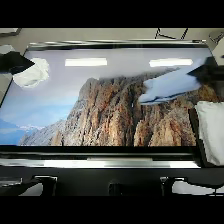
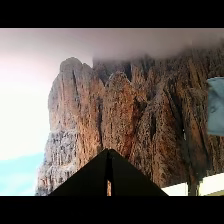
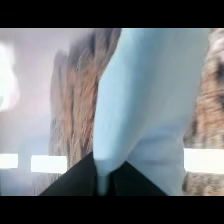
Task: Fold the clothes and pants, and hang the long-sleeved shirts on hangers.
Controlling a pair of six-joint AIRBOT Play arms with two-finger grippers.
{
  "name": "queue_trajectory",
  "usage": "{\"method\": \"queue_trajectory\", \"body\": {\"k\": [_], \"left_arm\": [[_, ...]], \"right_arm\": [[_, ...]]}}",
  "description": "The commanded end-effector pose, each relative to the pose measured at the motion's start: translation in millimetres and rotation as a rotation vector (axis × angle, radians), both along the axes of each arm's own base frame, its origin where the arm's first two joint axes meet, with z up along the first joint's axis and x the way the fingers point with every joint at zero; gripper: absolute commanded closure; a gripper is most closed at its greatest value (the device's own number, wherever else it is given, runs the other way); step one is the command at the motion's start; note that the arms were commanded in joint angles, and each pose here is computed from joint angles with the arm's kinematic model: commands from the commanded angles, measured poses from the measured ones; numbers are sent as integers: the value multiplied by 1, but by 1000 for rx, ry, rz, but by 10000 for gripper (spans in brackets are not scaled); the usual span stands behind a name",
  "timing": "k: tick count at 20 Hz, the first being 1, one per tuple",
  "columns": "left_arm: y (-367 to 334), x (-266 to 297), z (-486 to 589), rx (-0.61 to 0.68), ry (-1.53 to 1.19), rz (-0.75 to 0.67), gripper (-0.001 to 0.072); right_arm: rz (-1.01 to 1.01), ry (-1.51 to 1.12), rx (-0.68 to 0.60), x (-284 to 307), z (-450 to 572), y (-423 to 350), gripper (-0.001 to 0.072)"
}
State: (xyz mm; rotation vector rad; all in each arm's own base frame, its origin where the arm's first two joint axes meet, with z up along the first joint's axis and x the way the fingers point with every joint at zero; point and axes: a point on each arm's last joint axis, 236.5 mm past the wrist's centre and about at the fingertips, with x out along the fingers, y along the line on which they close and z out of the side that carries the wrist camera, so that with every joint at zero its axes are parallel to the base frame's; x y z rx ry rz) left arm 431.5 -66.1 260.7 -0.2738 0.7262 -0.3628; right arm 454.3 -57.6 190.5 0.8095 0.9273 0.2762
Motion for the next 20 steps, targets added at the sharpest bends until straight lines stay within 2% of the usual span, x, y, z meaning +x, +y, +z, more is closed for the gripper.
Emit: {"method": "queue_trajectory", "body": {"k": [1, 4, 7, 12, 16, 20], "left_arm": [[0, 0, -2, 21, -7, -20, 685], [0, 0, -2, 25, -10, -24, 686], [0, 0, -2, 30, -13, -28, 686], [0, 0, -2, 33, -15, -30, 686], [-1, 0, -2, 40, -19, -38, 685], [-5, 0, -2, 40, -18, -46, 685]], "right_arm": [[-276, -20, -31, -26, 48, -92, 671], [-447, 6, 5, -55, 56, -147, 671], [-515, 79, 28, -94, 51, -171, 671], [-777, 188, -74, -166, 47, -229, 672], [-870, 547, -184, -244, -5, -242, 671], [-858, 828, -245, -310, -67, -224, 670]]}}
